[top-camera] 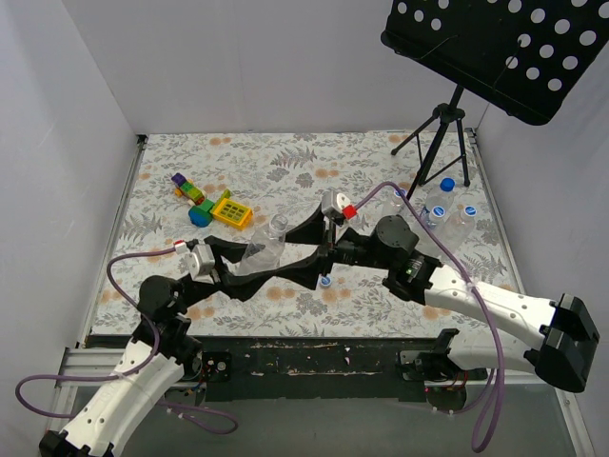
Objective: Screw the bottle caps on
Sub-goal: Adjust the plastic bottle.
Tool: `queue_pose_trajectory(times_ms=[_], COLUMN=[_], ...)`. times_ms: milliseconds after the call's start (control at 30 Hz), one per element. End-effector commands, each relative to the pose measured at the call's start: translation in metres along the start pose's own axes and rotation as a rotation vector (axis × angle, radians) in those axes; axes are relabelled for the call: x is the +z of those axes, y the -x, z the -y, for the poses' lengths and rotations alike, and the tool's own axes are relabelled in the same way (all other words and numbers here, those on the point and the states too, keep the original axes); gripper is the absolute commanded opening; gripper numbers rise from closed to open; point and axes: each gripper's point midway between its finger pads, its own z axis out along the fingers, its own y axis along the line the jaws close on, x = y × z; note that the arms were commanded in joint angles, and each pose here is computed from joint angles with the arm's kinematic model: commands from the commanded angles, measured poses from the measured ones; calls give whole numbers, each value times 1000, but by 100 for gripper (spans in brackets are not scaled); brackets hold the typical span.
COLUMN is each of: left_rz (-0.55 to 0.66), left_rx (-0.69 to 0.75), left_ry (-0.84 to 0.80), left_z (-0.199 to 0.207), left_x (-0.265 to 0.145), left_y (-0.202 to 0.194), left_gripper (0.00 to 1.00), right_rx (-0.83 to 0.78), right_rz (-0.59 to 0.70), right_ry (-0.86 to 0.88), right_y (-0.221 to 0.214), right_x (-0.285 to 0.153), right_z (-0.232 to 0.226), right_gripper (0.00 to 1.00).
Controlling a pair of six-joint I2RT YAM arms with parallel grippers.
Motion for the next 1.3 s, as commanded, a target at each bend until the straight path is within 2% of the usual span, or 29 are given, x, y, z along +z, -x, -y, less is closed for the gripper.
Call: queue_pose_trajectory(times_ms=[0, 167, 267, 467, 533, 667, 767, 867, 1033, 1267], left_rz=[17, -2, -13, -32, -33, -51, -73, -97, -101, -114], left_rx=[10, -5, -13, -27, -24, -31, -37, -53, -74, -88], left_ry=[-41, -67, -79, -88, -85, -79, -86, -93, -85, -81], left_z=[6, 10, 11, 12, 11, 9, 9, 9, 8, 7], left_x=[4, 5, 6, 6, 6, 7, 8, 9, 11, 11], left_y=[13, 9, 7, 3, 4, 1, -1, -6, -5, -9], left_gripper=[47, 47, 47, 48, 54, 71, 84, 87, 86, 74], right_rx=[-73, -84, -79, -78, -82, -108, -115, -118, -128, -134], right_rz=[145, 153, 143, 91, 58, 13, -41, -79, -133, -154], right_ry=[119, 127, 123, 107, 104, 118, 131, 154, 164, 154], right_y=[49, 53, 52, 43, 38, 34, 26, 19, 7, -1], right_x=[11, 19, 22, 24, 25, 25, 25, 25, 25, 23], right_z=[-25, -23, -20, -16, -14, -15, -15, -17, -16, -12], right_gripper=[88, 84, 75, 49, 43, 33, 30, 29, 27, 25])
